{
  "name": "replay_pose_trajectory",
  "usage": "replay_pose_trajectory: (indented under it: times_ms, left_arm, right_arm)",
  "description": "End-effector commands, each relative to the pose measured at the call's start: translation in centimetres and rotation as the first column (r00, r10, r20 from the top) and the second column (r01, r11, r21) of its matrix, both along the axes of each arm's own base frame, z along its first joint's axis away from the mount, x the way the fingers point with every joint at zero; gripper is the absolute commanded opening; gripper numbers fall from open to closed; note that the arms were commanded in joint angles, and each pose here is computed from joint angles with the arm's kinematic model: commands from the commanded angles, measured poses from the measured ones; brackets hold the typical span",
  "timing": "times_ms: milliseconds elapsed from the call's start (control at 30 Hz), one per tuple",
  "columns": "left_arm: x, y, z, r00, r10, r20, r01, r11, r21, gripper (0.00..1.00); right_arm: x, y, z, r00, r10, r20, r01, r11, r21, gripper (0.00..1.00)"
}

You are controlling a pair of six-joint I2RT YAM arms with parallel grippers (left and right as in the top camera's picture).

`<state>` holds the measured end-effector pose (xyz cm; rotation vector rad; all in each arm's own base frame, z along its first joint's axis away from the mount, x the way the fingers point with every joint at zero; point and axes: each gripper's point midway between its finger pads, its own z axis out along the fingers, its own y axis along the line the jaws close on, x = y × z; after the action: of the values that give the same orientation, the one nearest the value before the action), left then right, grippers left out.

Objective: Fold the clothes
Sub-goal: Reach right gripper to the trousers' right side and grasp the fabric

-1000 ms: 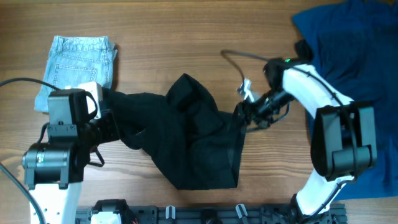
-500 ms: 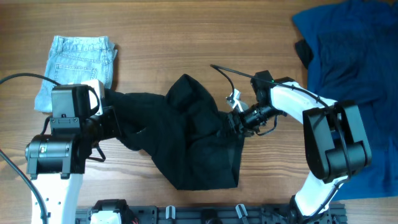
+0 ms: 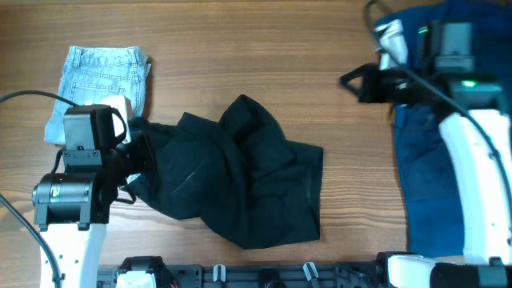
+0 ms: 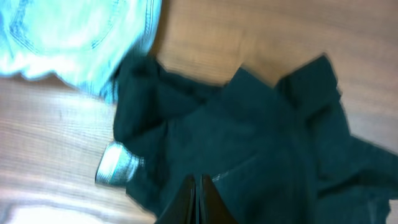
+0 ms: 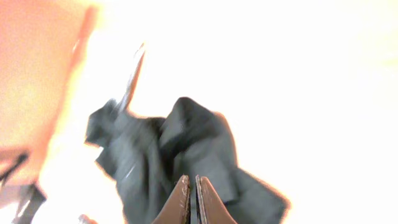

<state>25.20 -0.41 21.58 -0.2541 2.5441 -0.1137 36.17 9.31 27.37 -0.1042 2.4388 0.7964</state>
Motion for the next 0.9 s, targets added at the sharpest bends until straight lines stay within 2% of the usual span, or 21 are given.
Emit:
replay_pose_trajectory:
  times_ms: [0,33,67,133,167,233,300,367,467,633,733,800,867]
  left_arm:
    - [-2.3,-0.1,-0.6,0.997,0.003,-0.083,-0.004,1.0,-0.011,0.09]
    - [-2.7,-0.4,-0.8,0.995,-0.004,-0.103,0.001,1.0,-0.028,0.23]
    - [-2.8,-0.8,-0.8,0.994,-0.018,-0.106,0.013,0.999,-0.05,0.32]
    - [-2.5,-1.4,-0.7,0.995,-0.038,-0.093,0.03,0.996,-0.08,0.49]
    - [-2.2,-1.4,-0.5,0.996,-0.038,-0.081,0.032,0.996,-0.081,0.6]
    - [-1.5,-1.5,-0.2,0.998,-0.042,-0.052,0.037,0.996,-0.085,0.71]
    - [-0.8,-1.5,0.0,0.999,-0.042,-0.028,0.039,0.996,-0.084,0.73]
    - [-0.4,-1.5,0.2,0.999,-0.042,-0.012,0.04,0.996,-0.083,0.74]
    - [0.3,-1.5,0.3,0.999,-0.042,0.002,0.042,0.996,-0.082,0.78]
    - [0.7,-1.5,-0.2,0.999,-0.042,-0.017,0.04,0.996,-0.084,0.79]
    - [0.9,-1.5,-0.6,0.999,-0.042,-0.032,0.039,0.996,-0.084,0.8]
    - [1.0,-1.5,-0.8,0.998,-0.042,-0.038,0.039,0.996,-0.084,0.8]
    - [1.0,-1.5,-0.9,0.998,-0.042,-0.044,0.038,0.996,-0.084,0.82]
  right_arm:
    - [-0.6,-2.2,-2.4,0.988,-0.102,-0.113,0.093,0.992,-0.085,0.14]
    - [-1.7,-1.9,-4.1,0.979,-0.082,-0.189,0.065,0.993,-0.096,0.22]
    - [-2.6,-1.5,-5.4,0.969,-0.062,-0.239,0.038,0.994,-0.103,0.27]
    - [-4.9,-0.3,-9.8,0.923,-0.009,-0.385,-0.036,0.993,-0.11,0.47]
    - [-6.3,0.6,-11.9,0.892,0.033,-0.45,-0.082,0.993,-0.09,0.5]
    - [-10.1,3.8,-15.6,0.814,0.202,-0.545,-0.225,0.974,0.026,0.56]
    - [-13.2,5.6,-18.6,0.746,0.278,-0.605,-0.299,0.952,0.069,0.56]
    - [-14.5,6.4,-20.7,0.73,0.291,-0.618,-0.321,0.945,0.067,0.6]
    - [-13.5,8.1,-22.7,0.779,0.264,-0.57,-0.281,0.958,0.059,0.71]
    - [-11.0,8.6,-24.0,0.845,0.226,-0.485,-0.27,0.963,-0.021,0.77]
    - [-11.2,9.4,-24.6,0.827,0.26,-0.499,-0.285,0.958,0.026,0.7]
    - [-11.7,10.3,-24.2,0.81,0.328,-0.486,-0.324,0.941,0.096,0.52]
    - [-12.3,11.9,-22.6,0.789,0.435,-0.435,-0.374,0.9,0.222,0.46]
